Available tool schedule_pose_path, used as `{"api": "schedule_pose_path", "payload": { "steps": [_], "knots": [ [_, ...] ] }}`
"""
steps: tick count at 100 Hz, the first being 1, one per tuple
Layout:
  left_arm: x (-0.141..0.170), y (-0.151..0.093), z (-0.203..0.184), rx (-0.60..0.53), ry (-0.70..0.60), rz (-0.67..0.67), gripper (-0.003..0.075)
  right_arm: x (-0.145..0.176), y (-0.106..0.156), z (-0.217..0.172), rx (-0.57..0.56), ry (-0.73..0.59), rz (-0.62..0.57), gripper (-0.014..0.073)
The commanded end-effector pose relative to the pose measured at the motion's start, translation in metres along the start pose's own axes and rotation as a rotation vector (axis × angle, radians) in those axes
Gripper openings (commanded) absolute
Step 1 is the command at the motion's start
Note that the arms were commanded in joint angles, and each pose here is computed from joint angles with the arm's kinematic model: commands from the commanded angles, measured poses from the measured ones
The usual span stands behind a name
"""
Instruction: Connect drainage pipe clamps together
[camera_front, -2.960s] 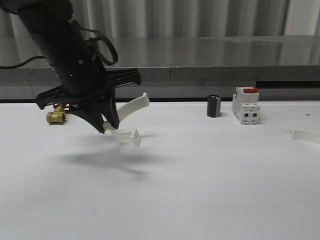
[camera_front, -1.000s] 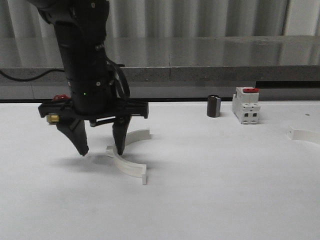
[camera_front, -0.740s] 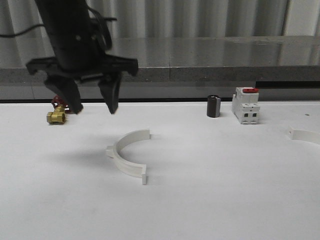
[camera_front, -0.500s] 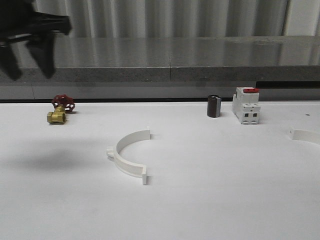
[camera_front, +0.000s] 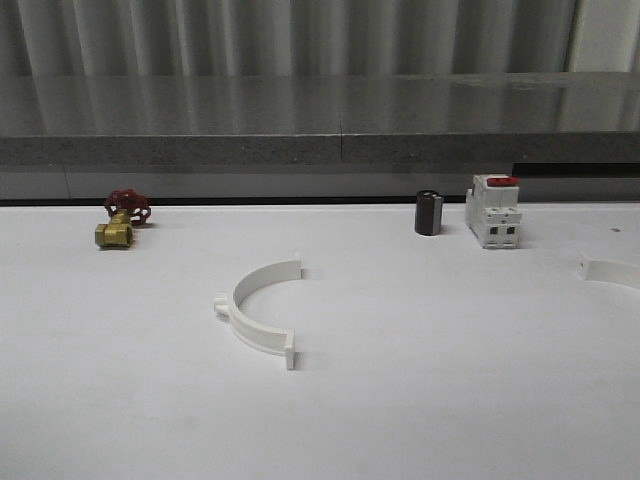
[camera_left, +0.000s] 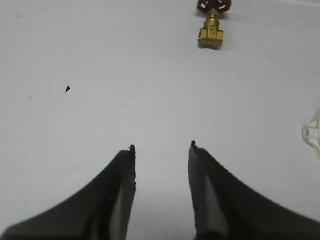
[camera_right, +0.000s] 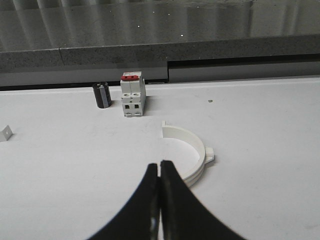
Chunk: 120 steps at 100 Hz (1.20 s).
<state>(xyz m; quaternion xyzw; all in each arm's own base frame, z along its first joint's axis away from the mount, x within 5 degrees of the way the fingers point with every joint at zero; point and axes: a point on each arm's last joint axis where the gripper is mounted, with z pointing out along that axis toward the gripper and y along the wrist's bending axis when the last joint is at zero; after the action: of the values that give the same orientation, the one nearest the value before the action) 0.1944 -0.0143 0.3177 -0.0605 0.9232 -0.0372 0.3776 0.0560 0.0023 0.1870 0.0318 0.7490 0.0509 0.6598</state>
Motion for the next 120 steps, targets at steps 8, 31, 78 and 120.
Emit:
{"api": "schedule_pose_path", "payload": {
  "steps": [8, 31, 78, 120],
  "knots": [
    [0.013, 0.003, -0.029, 0.037, -0.147, -0.006, 0.0137, -0.013, 0.001, -0.003, -0.004, -0.119, -0.006, -0.0118],
    [0.041, 0.01, -0.042, 0.038, -0.186, 0.007, -0.0018, -0.013, 0.001, -0.003, -0.004, -0.119, -0.006, -0.0118],
    [0.054, 0.013, -0.043, 0.036, -0.174, 0.006, -0.002, -0.027, 0.003, -0.006, -0.008, -0.143, 0.006, -0.0118],
    [0.054, 0.013, -0.043, 0.036, -0.176, 0.006, -0.002, -0.108, 0.015, 0.051, 0.029, 0.338, 0.121, -0.0118]
  ]
}}
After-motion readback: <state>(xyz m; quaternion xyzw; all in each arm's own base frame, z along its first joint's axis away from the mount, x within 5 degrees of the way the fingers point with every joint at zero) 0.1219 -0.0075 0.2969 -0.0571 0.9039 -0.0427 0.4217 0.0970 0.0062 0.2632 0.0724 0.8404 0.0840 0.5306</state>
